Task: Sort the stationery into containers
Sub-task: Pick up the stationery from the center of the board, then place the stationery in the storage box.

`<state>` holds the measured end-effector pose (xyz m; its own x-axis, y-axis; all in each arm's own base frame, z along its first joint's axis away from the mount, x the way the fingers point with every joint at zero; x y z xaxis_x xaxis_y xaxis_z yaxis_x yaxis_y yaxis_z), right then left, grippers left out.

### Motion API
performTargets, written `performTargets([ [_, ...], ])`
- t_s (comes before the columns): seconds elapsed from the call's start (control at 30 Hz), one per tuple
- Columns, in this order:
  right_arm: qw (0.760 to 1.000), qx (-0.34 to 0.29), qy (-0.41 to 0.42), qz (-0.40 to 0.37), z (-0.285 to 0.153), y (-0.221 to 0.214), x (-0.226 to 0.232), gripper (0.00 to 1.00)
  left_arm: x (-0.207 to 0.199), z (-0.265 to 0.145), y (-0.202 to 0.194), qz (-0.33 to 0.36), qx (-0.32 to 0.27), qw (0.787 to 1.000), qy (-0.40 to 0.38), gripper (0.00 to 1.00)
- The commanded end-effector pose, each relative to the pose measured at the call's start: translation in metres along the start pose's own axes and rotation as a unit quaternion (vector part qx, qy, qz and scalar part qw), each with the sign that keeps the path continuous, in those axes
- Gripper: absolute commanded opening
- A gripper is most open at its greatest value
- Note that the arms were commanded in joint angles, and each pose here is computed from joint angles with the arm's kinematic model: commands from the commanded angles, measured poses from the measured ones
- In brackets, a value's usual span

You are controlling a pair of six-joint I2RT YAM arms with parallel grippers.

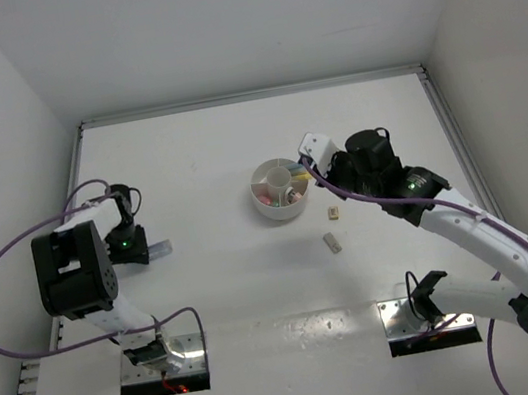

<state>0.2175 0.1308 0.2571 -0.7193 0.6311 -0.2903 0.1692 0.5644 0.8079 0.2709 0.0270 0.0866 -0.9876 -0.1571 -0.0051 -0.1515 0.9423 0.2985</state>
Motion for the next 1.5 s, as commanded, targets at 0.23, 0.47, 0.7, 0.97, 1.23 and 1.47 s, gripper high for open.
performTargets([
  [0.23, 1.0, -0.02, 0.001, -0.005, -0.002, 0.003, -0.001, 0.0, -0.006, 0.035, -0.015, 0.056, 0.05, 0.997, -0.028, 0.0],
  [0.47, 1.0, -0.02, 0.001, -0.005, -0.002, 0.003, -0.001, 0.0, -0.045, -0.065, -0.035, 0.276, -0.033, 0.923, -0.266, 0.0],
  [0.7, 1.0, -0.01, -0.011, -0.005, 0.0, 0.001, -0.003, 0.0, -0.049, -0.186, -0.08, 0.473, -0.134, 0.713, -0.501, 0.0],
  [0.97, 1.0, 0.0, -0.007, -0.004, 0.005, -0.001, -0.002, 0.0, -0.024, -0.258, -0.123, 0.546, -0.053, 0.31, -0.776, 0.0],
  [1.23, 1.0, 0.006, -0.009, -0.013, 0.008, -0.005, -0.002, 0.0, -0.022, -0.265, -0.186, 0.552, -0.062, 0.191, -0.809, 0.0],
  [1.47, 1.0, 0.018, -0.004, -0.018, 0.013, -0.01, -0.001, 0.0, -0.024, -0.263, -0.221, 0.551, -0.111, 0.208, -0.8, 0.0],
])
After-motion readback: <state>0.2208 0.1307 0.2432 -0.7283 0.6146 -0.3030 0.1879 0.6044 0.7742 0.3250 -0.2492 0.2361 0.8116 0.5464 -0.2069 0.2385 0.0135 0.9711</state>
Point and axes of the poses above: each gripper's point midway between its finger pads, its own z axis out along the fingers, its own x axis along the line the jaws close on, y = z × x, the point moved 10 cm from there along -z, back along the fingers, and after that the axes turned 3 degrees about z, right-handed, at the moved point
